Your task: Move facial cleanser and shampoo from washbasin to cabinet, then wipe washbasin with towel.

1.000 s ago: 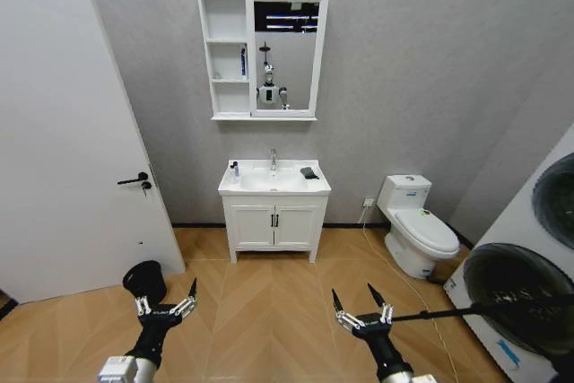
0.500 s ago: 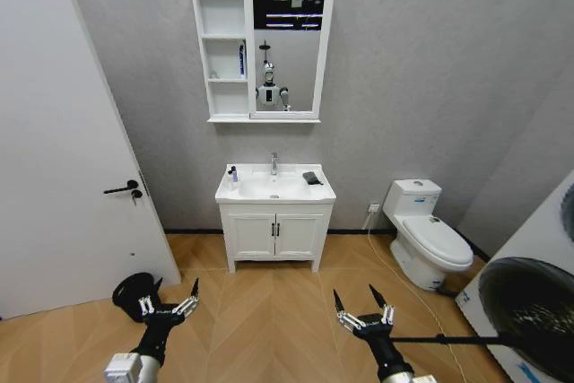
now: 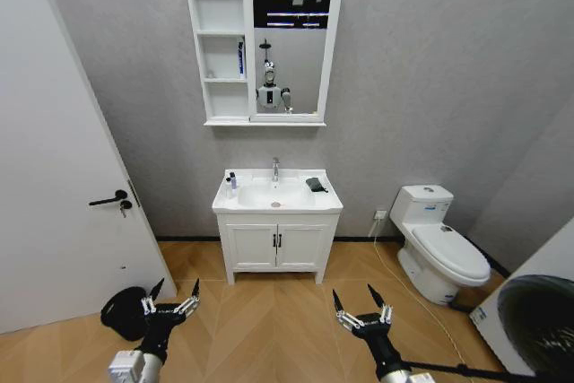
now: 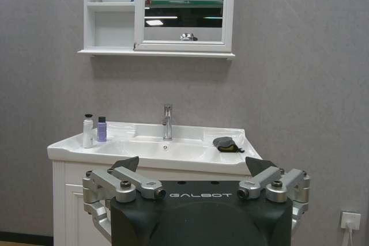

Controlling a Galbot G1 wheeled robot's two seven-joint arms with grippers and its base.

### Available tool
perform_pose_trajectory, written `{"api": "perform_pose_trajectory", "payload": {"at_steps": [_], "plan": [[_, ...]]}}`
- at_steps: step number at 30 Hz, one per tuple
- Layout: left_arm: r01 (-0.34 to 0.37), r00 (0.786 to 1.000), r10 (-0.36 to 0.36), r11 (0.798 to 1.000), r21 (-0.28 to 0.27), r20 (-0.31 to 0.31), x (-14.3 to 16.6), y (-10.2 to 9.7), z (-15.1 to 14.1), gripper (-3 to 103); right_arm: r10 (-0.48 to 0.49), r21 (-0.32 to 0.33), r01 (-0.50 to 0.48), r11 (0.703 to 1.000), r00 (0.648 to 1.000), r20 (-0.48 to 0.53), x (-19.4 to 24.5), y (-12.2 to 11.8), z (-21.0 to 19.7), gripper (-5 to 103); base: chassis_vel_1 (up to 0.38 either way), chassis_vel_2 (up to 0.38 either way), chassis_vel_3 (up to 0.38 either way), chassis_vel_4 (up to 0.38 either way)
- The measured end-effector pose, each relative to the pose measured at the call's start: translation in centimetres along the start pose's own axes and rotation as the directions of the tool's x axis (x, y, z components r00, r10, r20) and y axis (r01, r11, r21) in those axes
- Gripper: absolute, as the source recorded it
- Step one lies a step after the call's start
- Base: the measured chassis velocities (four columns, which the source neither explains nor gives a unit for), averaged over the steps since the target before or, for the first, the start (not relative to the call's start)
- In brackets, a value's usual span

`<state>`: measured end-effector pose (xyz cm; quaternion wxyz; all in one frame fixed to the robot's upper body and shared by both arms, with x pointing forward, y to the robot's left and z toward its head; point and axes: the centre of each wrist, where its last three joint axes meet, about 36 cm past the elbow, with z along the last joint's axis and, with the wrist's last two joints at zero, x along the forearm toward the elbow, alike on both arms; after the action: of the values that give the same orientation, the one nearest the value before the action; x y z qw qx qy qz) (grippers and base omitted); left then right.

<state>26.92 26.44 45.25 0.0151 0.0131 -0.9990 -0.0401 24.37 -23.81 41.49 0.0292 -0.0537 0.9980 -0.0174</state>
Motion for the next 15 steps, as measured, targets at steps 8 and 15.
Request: {"api": "perform_pose_trajectory", "payload": {"at_steps": [8, 15], "plan": [[-0.001, 1.000, 0.001, 1.000, -0.001, -0.002, 0.09, -0.05, 0.06, 96, -0.002, -0.001, 0.002, 1.000, 1.000, -0.001, 0.26, 0.04, 0.28, 100, -0.309, 0.314, 0.299, -0.314], [0.001, 1.000, -0.001, 1.000, -0.001, -0.001, 0.21, -0.04, 0.07, 96, -0.006, 0.001, 0.006, 1.000, 1.000, 0.005, 0.25, 0.03, 0.03, 100, -0.342, 0.351, 0.353, -0.341]]}}
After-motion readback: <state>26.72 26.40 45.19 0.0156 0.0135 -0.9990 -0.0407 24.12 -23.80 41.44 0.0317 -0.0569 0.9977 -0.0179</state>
